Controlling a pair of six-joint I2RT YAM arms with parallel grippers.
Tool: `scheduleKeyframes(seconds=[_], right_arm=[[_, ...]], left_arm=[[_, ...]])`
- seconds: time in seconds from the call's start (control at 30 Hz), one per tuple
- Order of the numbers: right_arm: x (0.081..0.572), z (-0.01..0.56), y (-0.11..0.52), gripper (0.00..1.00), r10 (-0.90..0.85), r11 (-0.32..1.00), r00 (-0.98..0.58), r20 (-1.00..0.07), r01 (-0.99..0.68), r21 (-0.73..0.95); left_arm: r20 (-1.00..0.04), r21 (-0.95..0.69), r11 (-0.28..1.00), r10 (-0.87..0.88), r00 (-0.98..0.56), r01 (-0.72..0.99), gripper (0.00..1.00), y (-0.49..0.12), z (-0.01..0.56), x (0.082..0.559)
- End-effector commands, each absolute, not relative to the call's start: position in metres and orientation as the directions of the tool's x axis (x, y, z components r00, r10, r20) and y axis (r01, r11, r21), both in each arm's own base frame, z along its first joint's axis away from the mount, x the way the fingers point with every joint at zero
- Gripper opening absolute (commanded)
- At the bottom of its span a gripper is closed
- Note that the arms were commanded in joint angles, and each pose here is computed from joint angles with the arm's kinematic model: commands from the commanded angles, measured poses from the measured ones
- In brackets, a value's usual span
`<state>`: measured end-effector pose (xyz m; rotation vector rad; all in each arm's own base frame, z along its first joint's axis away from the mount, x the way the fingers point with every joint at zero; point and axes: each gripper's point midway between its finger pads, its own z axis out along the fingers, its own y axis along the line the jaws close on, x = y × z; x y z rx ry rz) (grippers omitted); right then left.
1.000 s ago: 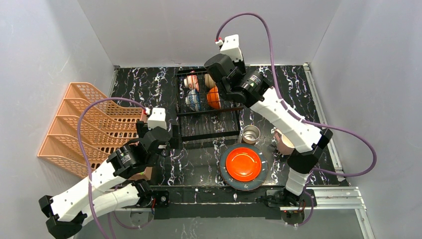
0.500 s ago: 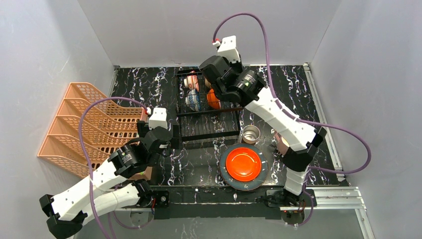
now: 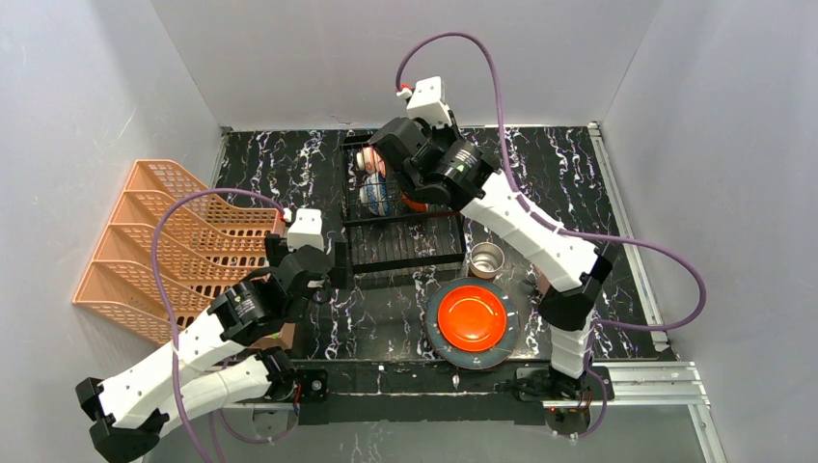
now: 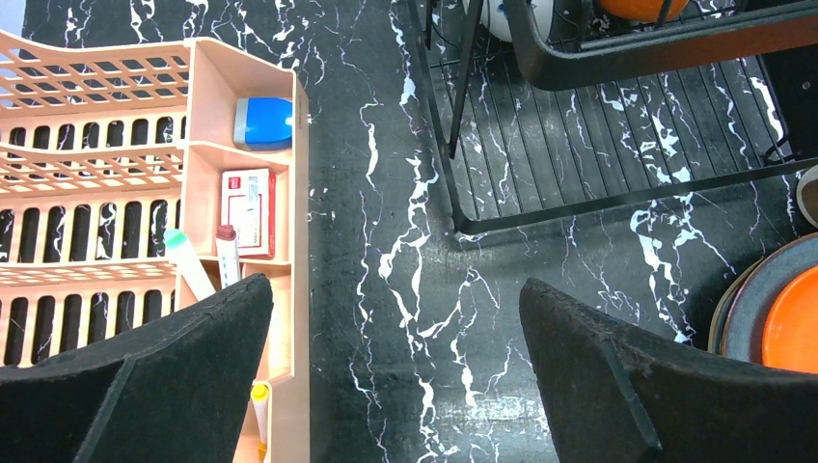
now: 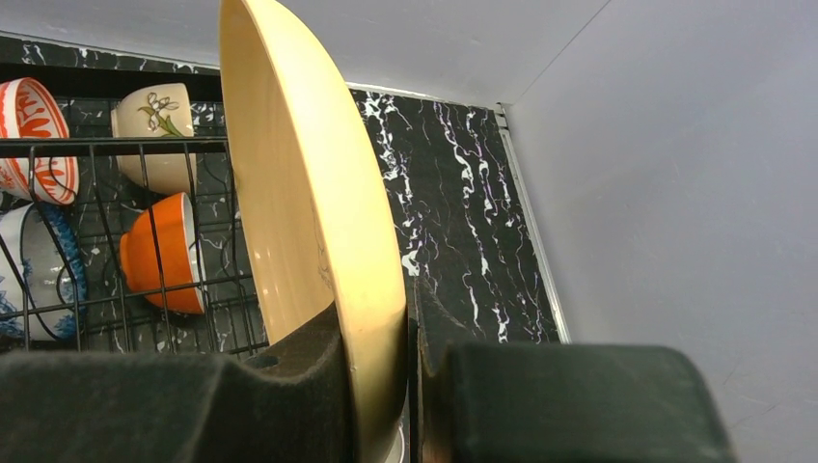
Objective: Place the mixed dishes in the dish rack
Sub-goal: Insert the plate into the dish rack.
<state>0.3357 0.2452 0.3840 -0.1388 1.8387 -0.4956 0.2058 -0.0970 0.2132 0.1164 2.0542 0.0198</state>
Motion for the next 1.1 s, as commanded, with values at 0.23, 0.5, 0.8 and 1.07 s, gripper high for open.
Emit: scheduleKeyframes(seconds=[0.23,0.5,0.8,1.07], right_arm=[[0.334,0.366,0.252,0.01,-0.315,0.906,-0.362,-0.877,0.162,-0.392],[0.329,0.363,0.252,0.29,-0.29,0.921,-0.377,-0.88,0.14,-0.363],[0.328,0.357,0.254,0.61,-0.278,0.928,-0.392,-0.877,0.124,-0.35],[0.326,0.364,0.256,0.77,-0.248,0.944,-0.386,-0.889,0.111,-0.311]], left_arm=[[-0.887,0.07,0.995,0.093,-0.453,0.067,0.98,-0.094,0.215,0.206],[-0.887,0.071,0.995,0.093,-0.453,0.066,0.98,-0.093,0.215,0.205],[-0.886,0.072,0.995,0.094,-0.454,0.066,0.99,-0.094,0.215,0.206],[-0.886,0.074,0.995,0.096,-0.454,0.065,0.98,-0.094,0.215,0.206]])
